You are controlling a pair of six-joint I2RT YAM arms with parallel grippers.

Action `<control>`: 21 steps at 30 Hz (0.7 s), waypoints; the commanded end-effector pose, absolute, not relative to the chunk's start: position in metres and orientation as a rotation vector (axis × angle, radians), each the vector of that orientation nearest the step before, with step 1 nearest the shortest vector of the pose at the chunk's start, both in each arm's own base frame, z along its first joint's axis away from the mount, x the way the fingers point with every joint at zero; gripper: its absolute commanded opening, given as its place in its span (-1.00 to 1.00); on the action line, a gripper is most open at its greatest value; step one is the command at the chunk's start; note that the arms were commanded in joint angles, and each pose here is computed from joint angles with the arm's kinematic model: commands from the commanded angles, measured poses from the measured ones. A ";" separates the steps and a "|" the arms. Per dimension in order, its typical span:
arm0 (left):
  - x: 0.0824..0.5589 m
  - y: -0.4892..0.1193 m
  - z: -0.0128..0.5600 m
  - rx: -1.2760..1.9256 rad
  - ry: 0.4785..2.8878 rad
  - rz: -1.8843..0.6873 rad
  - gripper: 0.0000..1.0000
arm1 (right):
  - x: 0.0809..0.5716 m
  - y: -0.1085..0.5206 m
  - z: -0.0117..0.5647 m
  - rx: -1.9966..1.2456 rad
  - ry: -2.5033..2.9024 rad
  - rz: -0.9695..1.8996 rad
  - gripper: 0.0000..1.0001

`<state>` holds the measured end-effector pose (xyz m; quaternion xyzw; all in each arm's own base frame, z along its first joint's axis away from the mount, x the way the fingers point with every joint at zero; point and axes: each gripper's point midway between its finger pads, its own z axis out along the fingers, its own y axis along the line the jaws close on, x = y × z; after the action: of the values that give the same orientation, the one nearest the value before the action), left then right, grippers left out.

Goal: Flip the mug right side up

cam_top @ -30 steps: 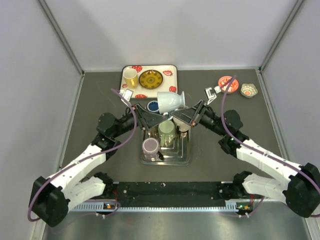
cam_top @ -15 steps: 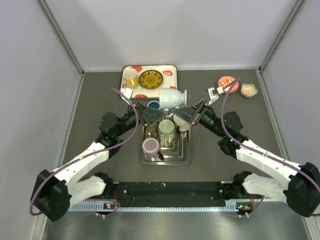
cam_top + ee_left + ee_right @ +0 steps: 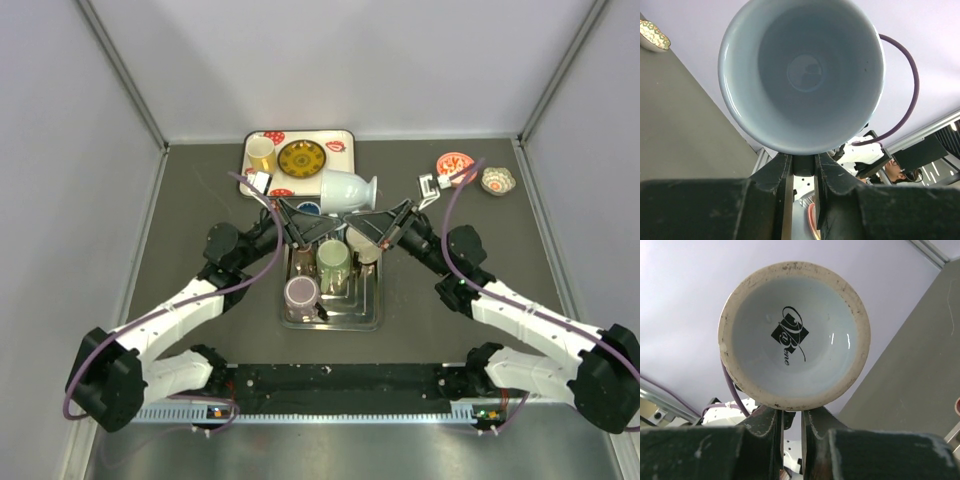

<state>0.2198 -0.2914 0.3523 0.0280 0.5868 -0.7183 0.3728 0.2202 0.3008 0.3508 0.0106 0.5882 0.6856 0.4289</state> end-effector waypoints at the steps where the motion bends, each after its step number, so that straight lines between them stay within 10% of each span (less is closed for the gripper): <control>1: 0.207 -0.279 0.410 0.149 1.243 -1.841 -1.00 | 0.188 0.315 0.338 -0.135 1.522 1.783 -1.00; 4: 0.202 -0.275 0.414 0.177 1.225 -1.805 -1.00 | 0.186 0.314 0.334 -0.157 1.546 1.753 -0.96; 6: 0.204 -0.274 0.408 0.186 1.246 -1.760 -1.00 | 0.185 0.314 0.329 -0.183 1.577 1.724 -0.49; 12: 0.203 -0.266 0.402 0.175 1.264 -1.676 -1.00 | 0.183 0.311 0.330 -0.219 1.619 1.658 0.07; 21: 0.248 -0.193 0.407 0.000 1.443 -0.987 -1.00 | 0.186 0.259 0.309 -0.239 1.834 1.213 0.24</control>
<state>0.2197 -0.2513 0.3602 0.0373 0.6244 -0.5964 0.5030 0.1933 0.2972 0.3004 -0.0717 0.7099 0.5775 0.3966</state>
